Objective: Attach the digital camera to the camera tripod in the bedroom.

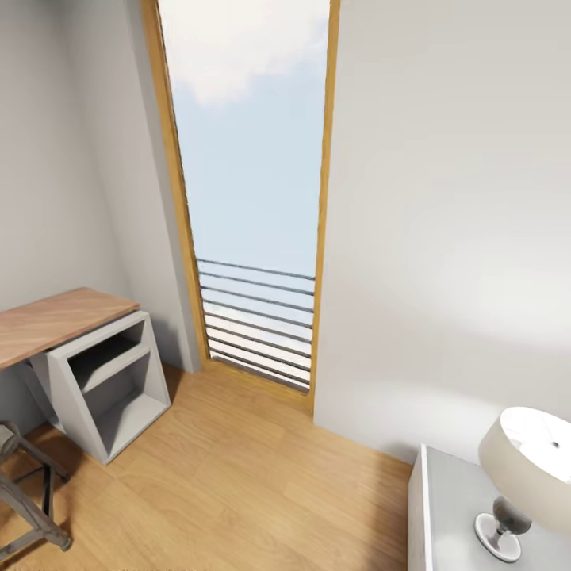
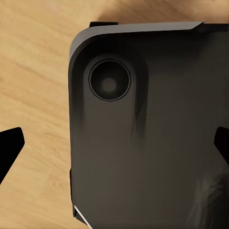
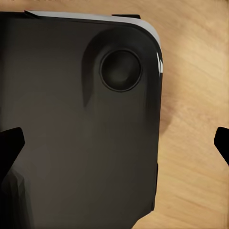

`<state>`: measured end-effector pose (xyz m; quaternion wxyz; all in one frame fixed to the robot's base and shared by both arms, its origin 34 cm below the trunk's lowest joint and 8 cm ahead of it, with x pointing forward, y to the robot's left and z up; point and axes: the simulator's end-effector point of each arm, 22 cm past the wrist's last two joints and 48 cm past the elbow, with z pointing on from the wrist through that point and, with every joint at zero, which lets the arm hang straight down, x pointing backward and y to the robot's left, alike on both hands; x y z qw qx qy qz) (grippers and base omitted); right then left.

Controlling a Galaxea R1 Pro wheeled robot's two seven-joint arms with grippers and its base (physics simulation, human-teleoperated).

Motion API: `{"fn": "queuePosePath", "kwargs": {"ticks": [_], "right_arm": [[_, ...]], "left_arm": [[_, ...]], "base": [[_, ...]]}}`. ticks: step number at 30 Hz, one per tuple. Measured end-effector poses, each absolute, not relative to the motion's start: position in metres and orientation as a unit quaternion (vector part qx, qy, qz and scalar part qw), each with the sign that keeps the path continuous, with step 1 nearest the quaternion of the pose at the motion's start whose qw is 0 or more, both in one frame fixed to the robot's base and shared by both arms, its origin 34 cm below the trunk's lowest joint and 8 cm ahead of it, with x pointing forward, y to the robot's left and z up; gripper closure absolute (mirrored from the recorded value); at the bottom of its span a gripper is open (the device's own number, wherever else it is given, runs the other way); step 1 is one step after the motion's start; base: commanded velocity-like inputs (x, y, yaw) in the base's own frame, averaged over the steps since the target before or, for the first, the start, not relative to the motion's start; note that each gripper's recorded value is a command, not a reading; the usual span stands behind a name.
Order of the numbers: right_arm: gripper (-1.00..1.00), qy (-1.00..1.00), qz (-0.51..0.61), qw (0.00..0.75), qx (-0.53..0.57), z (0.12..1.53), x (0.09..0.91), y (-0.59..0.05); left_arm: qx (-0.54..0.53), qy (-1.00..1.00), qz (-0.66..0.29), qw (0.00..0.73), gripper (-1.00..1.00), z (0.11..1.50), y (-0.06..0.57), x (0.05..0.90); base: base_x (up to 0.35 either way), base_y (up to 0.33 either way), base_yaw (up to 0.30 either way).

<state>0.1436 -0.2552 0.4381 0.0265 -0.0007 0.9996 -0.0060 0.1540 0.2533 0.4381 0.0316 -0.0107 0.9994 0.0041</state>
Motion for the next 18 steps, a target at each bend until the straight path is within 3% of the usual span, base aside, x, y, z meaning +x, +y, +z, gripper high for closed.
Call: {"fn": "queuePosePath", "kwargs": {"ticks": [18], "right_arm": [[-1.0, 1.0, -0.005, 0.026, -0.001, 0.4381, 0.1434, -0.2543]], "left_arm": [[-0.011, 0.999, 0.004, 0.032, -1.0, 0.4381, 0.2533, 0.154]], "base": [[0.0, 0.0, 0.126]]}}
